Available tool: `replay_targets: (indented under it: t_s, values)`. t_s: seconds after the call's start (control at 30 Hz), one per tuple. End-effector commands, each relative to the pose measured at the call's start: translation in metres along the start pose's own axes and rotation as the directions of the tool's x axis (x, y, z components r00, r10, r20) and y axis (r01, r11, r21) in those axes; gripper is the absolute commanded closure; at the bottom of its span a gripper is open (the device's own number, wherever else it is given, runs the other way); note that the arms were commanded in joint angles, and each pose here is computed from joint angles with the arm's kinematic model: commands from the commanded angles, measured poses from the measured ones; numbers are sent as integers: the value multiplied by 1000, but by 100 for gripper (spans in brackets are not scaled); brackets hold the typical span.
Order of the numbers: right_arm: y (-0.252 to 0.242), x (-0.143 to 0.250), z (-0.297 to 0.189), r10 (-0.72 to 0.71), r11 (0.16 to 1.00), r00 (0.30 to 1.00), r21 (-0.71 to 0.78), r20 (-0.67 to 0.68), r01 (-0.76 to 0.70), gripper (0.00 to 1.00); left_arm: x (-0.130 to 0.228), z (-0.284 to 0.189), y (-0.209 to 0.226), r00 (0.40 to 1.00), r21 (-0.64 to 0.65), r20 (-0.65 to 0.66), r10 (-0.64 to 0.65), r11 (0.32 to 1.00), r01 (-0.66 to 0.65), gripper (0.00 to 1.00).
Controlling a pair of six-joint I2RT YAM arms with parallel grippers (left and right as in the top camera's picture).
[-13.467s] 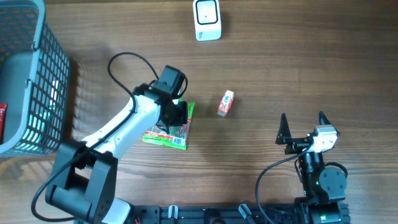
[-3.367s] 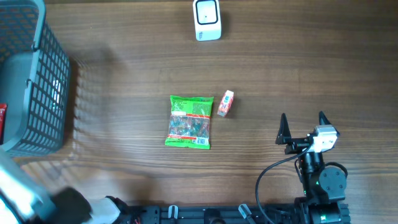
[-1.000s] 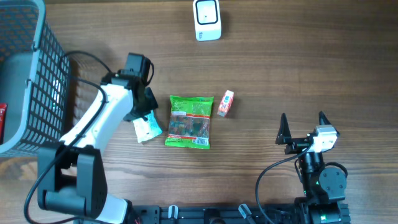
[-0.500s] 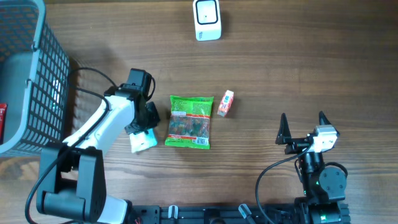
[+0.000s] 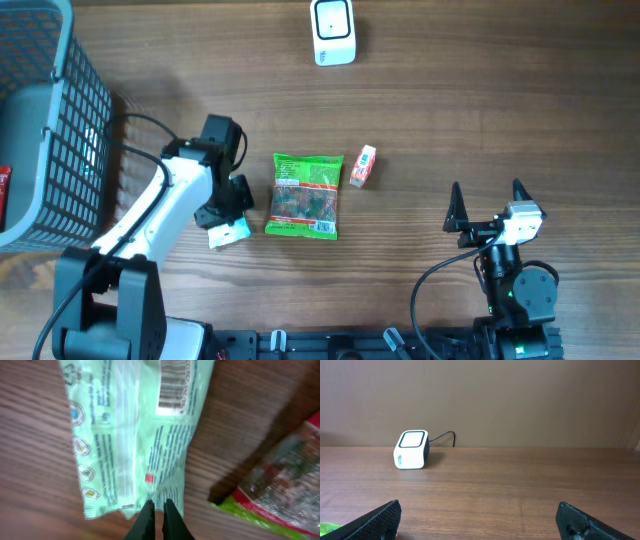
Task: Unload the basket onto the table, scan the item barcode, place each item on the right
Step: 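Lower the wipes pack beside the green bag, barcode facing up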
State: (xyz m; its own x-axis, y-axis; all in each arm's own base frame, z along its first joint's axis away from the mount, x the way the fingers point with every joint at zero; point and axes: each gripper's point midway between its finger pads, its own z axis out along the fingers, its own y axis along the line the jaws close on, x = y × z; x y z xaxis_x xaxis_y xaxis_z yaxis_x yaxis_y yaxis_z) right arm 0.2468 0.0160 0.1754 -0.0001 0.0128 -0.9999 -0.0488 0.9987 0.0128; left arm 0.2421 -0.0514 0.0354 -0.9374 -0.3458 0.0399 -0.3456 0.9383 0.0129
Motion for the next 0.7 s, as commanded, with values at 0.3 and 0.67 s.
replay_targets:
  t_s: [0.3,0.67]
  values:
    - [-1,-2,0,-9,1000,1000,3,10,9,0,19,35,2,1000,45,-13,16,999,-16,89]
    - [-1,-2,0,-9,1000,1000,3,10,9,0,-16,-48,11,990,-34,135,-44,998,49,91]
